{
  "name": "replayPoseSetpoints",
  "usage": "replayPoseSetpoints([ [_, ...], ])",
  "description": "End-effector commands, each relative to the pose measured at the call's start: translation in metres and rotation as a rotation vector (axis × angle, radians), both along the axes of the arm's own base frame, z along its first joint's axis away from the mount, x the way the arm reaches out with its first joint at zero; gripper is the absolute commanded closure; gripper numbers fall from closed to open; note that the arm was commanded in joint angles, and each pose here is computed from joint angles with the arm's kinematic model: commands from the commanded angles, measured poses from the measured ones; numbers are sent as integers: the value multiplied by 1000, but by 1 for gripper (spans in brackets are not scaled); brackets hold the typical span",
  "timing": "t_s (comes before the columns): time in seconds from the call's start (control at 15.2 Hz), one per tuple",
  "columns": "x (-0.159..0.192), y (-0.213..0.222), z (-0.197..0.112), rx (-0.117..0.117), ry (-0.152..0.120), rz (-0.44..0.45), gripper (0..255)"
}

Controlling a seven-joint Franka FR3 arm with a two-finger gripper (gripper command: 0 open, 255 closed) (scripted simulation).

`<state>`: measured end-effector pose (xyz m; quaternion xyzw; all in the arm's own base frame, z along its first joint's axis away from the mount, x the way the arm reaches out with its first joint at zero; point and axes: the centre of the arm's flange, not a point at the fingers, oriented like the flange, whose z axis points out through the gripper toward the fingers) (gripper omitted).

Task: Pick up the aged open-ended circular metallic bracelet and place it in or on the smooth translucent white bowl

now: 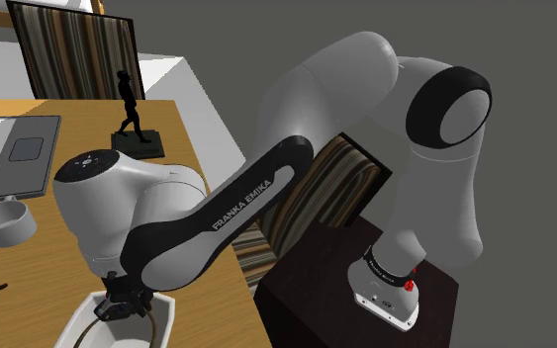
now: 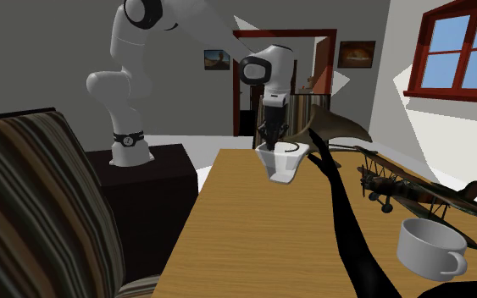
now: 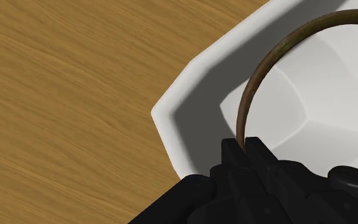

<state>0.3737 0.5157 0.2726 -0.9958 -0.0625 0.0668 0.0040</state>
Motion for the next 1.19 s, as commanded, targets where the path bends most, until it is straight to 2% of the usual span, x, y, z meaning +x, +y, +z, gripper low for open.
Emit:
replayPoseSetpoints([
  [0.0, 0, 0, 0, 0, 0, 0, 0],
  [0.33, 0, 0, 0, 0, 0, 0, 0],
  [0.59, 7, 0, 50, 0, 0, 0, 0],
  [1.12, 7, 0, 50, 0, 0, 0, 0],
])
